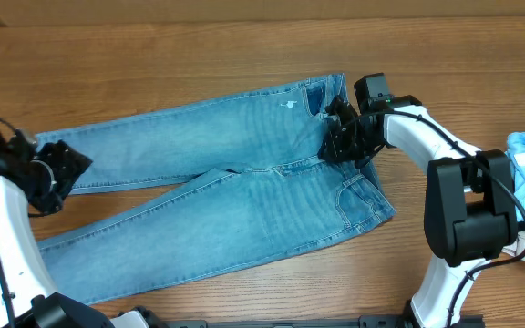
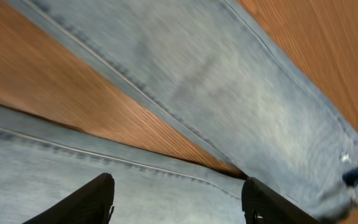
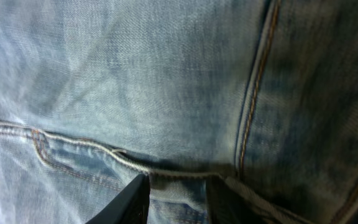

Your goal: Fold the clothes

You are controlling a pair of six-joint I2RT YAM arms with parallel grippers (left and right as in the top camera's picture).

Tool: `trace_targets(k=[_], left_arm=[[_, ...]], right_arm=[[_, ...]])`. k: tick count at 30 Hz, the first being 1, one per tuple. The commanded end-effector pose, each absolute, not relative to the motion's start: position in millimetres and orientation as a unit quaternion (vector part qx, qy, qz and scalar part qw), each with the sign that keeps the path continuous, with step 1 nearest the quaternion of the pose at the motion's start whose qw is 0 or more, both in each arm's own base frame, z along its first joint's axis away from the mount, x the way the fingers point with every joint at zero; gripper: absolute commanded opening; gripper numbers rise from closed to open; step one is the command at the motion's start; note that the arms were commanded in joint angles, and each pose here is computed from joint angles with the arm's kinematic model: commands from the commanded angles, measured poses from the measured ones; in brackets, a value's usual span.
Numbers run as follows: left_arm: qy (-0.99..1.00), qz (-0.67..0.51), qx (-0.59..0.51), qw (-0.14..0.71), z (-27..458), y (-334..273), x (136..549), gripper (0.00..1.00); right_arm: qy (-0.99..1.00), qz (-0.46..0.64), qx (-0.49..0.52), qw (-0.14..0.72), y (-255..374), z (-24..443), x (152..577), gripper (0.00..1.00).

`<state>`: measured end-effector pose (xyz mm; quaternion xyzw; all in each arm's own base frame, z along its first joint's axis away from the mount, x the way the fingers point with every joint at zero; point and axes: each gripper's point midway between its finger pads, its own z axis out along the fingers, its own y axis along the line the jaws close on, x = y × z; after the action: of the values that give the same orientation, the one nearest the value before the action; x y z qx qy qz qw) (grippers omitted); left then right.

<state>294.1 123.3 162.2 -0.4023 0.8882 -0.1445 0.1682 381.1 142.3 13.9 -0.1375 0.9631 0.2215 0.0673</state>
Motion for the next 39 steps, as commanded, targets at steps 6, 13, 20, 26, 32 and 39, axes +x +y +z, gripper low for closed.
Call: trace_targets(k=[6,13,20,26,32,39], left_arm=[[0.923,-0.131,-0.333,0.14,161.3,83.9,294.0,0.69],[0.925,-0.123,-0.334,0.135,160.1,85.7,291.2,0.7],[0.931,-0.056,-0.349,0.092,151.2,100.2,265.2,0.84],[0.903,0.018,-0.429,0.015,124.3,111.1,221.8,0.86],[0.847,0.045,-0.521,-0.095,63.8,87.9,159.5,0.86],[0.787,0.086,-0.61,-0.04,52.4,113.7,126.0,0.93]], right_arm=[[0.984,0.012,0.176,0.036,-13.8,-53.2,394.7,0.34],[0.951,0.035,0.307,0.009,-98.6,-53.4,368.7,0.38],[0.952,0.068,0.299,0.012,-76.4,-9.5,381.0,0.45],[0.943,0.073,0.268,0.186,-76.8,179.4,390.6,0.61],[0.957,0.058,0.241,0.149,-66.4,202.1,338.2,0.61],[0.956,0.058,0.241,0.154,-67.2,199.2,341.6,0.63]])
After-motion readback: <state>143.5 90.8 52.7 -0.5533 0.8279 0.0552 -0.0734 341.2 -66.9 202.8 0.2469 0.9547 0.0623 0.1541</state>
